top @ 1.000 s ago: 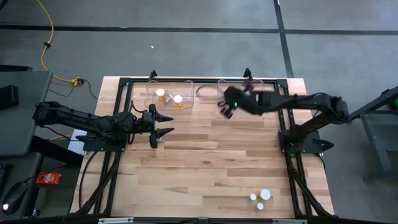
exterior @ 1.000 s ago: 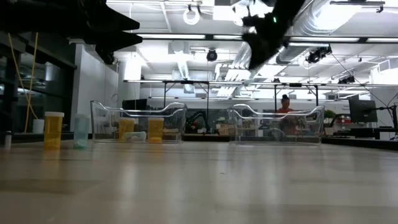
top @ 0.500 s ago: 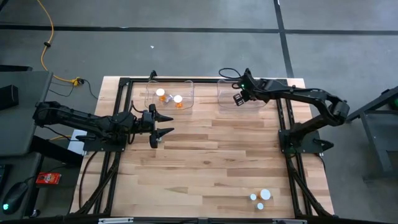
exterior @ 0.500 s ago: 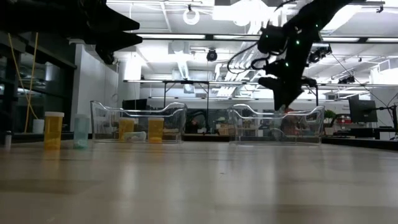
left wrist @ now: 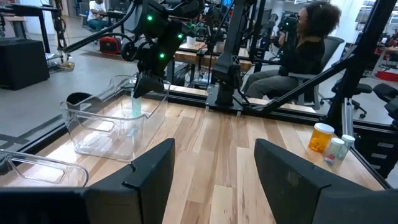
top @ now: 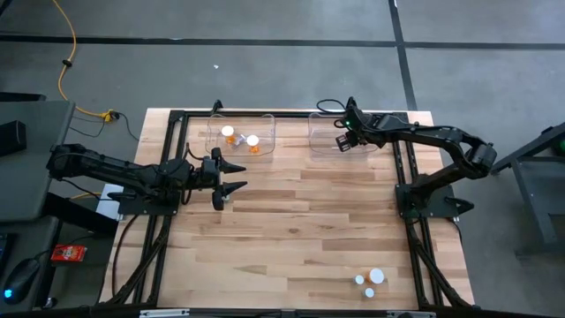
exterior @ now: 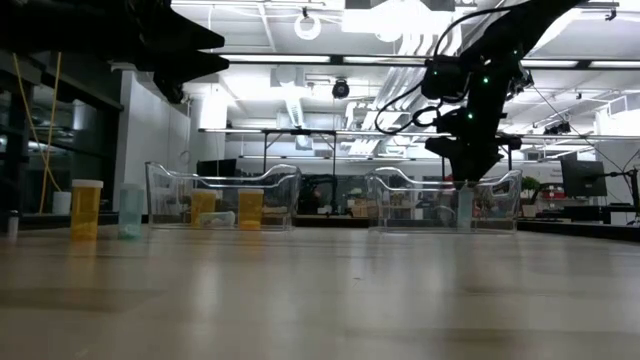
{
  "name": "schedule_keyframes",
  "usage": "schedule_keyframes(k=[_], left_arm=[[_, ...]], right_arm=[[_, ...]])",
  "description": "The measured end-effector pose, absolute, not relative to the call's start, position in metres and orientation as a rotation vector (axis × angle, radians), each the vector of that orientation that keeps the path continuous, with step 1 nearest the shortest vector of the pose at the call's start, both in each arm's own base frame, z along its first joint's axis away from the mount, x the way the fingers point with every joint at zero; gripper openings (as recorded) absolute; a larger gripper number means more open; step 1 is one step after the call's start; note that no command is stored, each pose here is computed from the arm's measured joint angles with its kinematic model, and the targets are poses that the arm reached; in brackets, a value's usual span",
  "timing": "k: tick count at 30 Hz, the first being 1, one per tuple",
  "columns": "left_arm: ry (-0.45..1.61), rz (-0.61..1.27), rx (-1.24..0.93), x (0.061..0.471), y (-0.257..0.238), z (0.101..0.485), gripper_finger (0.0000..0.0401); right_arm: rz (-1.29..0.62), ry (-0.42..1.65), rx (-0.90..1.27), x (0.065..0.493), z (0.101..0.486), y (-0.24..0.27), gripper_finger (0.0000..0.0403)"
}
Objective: Pick and place medicine bottles into bin by pill shape (circle, oval)
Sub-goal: Put the top right blue tablet bottle into the right transparent bin, then put the top blue tablet bottle into the right transparent bin
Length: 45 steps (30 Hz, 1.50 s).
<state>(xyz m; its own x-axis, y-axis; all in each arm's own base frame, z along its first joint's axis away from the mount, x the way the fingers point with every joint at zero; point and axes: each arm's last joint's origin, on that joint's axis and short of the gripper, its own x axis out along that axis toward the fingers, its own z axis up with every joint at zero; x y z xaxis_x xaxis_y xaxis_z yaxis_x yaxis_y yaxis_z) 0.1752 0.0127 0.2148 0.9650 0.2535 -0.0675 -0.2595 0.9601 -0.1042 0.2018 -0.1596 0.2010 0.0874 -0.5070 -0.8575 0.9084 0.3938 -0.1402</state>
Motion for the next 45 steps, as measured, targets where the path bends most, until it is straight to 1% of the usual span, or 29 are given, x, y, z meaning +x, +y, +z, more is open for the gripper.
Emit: schedule_keyframes(k=[7, 10, 12, 14, 16, 21, 25, 28, 32, 38, 42, 45], left_arm=[[0.053, 0.26, -0.113, 0.175, 0.013, 0.215, 0.0209], [0.054, 0.26, -0.113, 0.175, 0.013, 0.215, 0.0209], [0.054, 0.26, -0.112, 0.175, 0.013, 0.215, 0.0209], [0.055, 0.26, -0.104, 0.175, 0.013, 0.215, 0.0209], [0.057, 0.259, -0.088, 0.175, 0.013, 0.215, 0.0209], [0.057, 0.26, -0.086, 0.175, 0.013, 0.215, 0.0209], [0.056, 0.26, -0.086, 0.175, 0.013, 0.215, 0.0209], [0.053, 0.259, -0.087, 0.175, 0.013, 0.215, 0.0209], [0.052, 0.26, -0.092, 0.175, 0.013, 0.215, 0.0209], [0.051, 0.26, -0.094, 0.175, 0.013, 0.215, 0.0209], [0.055, 0.26, -0.094, 0.175, 0.013, 0.215, 0.0209], [0.056, 0.26, -0.097, 0.175, 0.013, 0.215, 0.0209]], right_arm=[[-1.124, 0.995, 0.501, 0.202, 0.201, -0.16, 0.0142], [-1.104, 0.976, 0.45, 0.204, 0.204, -0.162, 0.0142], [-1.072, 0.931, 0.4, 0.208, 0.211, -0.16, 0.0142], [-1.023, 0.844, 0.337, 0.215, 0.222, -0.153, 0.0142], [-0.923, 0.746, 0.265, 0.227, 0.236, -0.141, 0.0142], [-0.563, 0.508, 0.126, 0.265, 0.261, -0.092, 0.0142], [-0.357, 0.379, 0.011, 0.29, 0.267, -0.044, 0.0142], [-0.247, 0.296, -0.075, 0.306, 0.266, -0.015, 0.0142], [-0.198, 0.272, -0.149, 0.324, 0.25, 0.006, 0.0142], [-0.204, 0.306, -0.156, 0.337, 0.227, 0.005, 0.0142], [-0.197, 0.258, -0.152, 0.338, 0.227, 0.008, 0.0142], [-0.198, 0.16, -0.164, 0.322, 0.215, 0.011, 0.0142]])
